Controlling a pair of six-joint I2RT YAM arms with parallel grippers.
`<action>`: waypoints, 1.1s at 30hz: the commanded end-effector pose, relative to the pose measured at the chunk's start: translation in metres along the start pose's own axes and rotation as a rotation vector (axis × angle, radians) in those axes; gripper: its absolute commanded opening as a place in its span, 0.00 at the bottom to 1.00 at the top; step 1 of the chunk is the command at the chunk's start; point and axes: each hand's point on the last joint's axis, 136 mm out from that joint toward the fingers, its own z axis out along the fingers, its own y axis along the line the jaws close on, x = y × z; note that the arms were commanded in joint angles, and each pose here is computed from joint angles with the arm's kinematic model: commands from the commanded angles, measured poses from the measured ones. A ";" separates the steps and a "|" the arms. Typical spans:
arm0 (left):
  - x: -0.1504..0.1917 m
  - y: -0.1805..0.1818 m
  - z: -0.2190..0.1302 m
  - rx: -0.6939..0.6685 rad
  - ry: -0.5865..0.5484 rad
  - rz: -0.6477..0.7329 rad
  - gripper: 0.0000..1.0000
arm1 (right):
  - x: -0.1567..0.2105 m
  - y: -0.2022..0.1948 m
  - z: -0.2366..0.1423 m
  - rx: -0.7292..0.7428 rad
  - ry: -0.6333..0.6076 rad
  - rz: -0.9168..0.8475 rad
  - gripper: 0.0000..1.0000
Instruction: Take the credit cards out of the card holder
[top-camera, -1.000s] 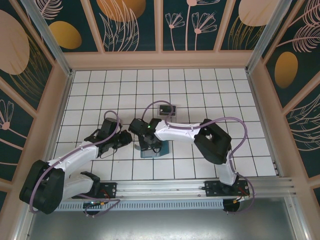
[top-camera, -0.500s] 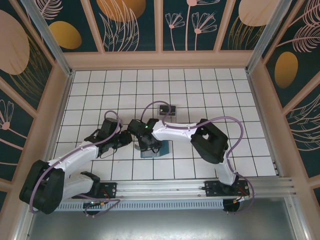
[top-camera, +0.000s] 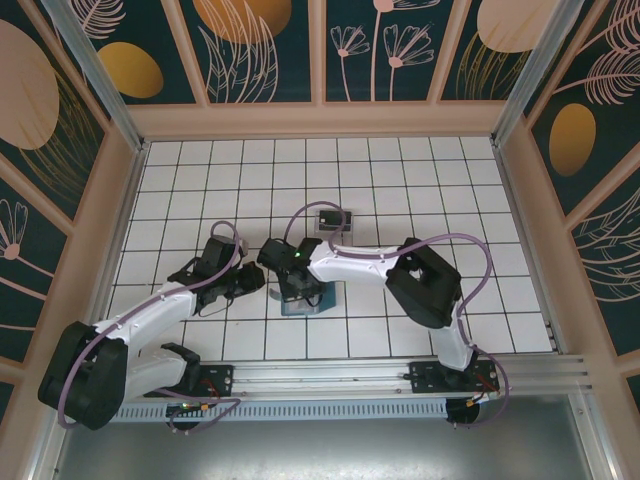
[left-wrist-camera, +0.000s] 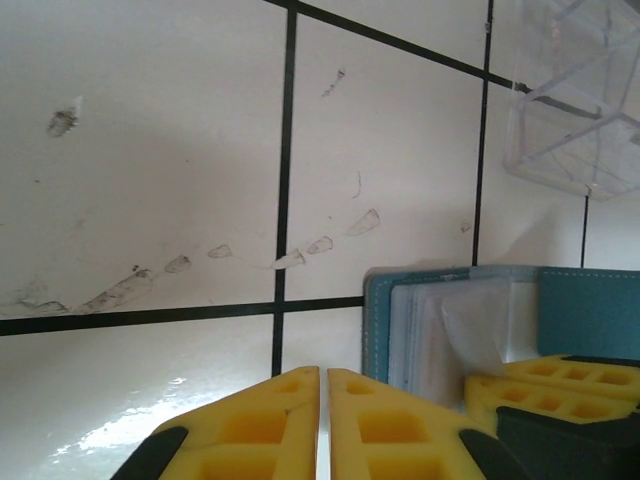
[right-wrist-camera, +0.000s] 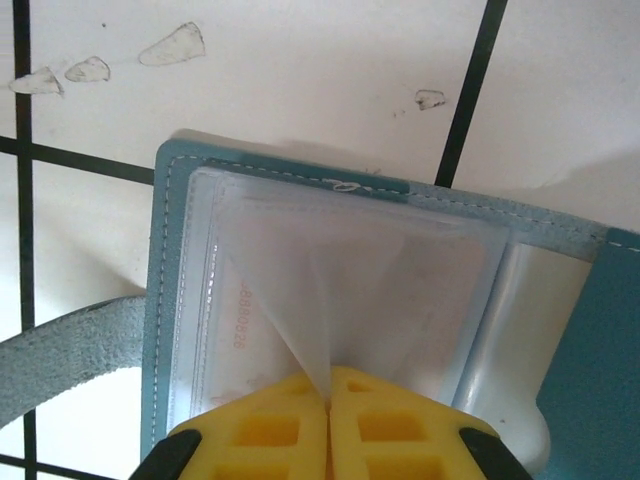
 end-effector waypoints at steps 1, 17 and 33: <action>-0.002 -0.021 -0.001 0.062 0.015 0.018 0.12 | -0.009 0.005 -0.014 -0.110 -0.037 0.064 0.08; 0.014 -0.058 0.023 0.079 0.113 0.110 0.12 | -0.009 -0.004 -0.028 -0.459 -0.058 0.253 0.08; 0.037 -0.081 0.058 0.058 0.256 0.198 0.12 | 0.005 -0.040 -0.033 -0.375 -0.084 0.284 0.18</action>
